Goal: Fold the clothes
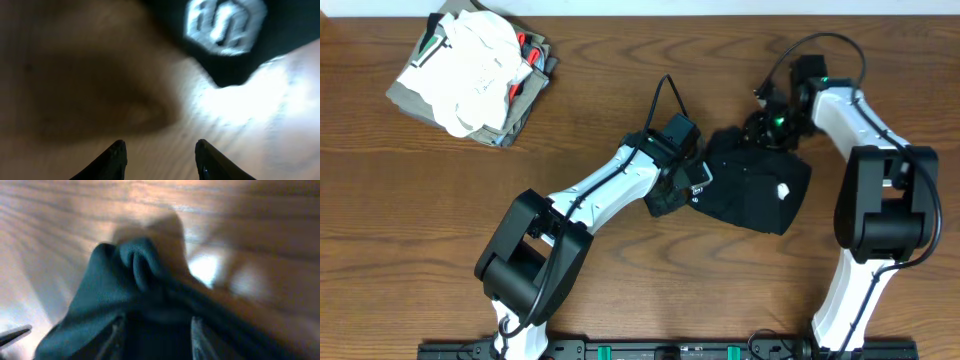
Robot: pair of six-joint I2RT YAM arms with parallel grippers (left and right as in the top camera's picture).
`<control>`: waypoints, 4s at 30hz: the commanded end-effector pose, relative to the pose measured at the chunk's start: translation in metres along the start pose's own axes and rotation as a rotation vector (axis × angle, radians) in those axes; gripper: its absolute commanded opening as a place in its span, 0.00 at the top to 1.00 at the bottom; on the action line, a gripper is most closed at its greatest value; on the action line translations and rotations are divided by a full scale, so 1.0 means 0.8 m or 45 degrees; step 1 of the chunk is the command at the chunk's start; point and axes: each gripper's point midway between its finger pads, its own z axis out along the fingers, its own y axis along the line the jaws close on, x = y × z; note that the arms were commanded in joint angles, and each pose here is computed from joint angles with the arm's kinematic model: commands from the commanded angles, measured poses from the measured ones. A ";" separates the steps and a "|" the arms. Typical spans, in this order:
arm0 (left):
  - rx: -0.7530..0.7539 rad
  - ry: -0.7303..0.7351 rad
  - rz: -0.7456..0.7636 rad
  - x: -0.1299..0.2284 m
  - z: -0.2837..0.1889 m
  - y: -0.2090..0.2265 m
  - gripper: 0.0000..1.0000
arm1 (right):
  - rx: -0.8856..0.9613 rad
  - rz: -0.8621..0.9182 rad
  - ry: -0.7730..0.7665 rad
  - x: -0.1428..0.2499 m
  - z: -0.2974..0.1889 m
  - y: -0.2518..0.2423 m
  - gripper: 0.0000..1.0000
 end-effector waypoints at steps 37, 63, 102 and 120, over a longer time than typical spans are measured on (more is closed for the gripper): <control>0.066 -0.424 -1.181 0.061 -0.097 0.187 0.13 | 0.213 0.015 0.236 0.098 -0.027 0.028 0.99; -0.164 -0.428 -1.302 0.124 -0.135 0.237 0.13 | 0.039 -0.329 -0.149 0.045 0.103 0.091 0.93; -0.088 -0.775 -1.238 -0.070 -0.160 0.152 0.12 | 0.248 0.185 -0.524 -0.109 -0.213 -0.004 0.27; -0.033 -0.469 -1.015 -0.081 -0.041 0.092 0.12 | 0.299 0.250 -0.486 -0.094 -0.220 -0.032 0.25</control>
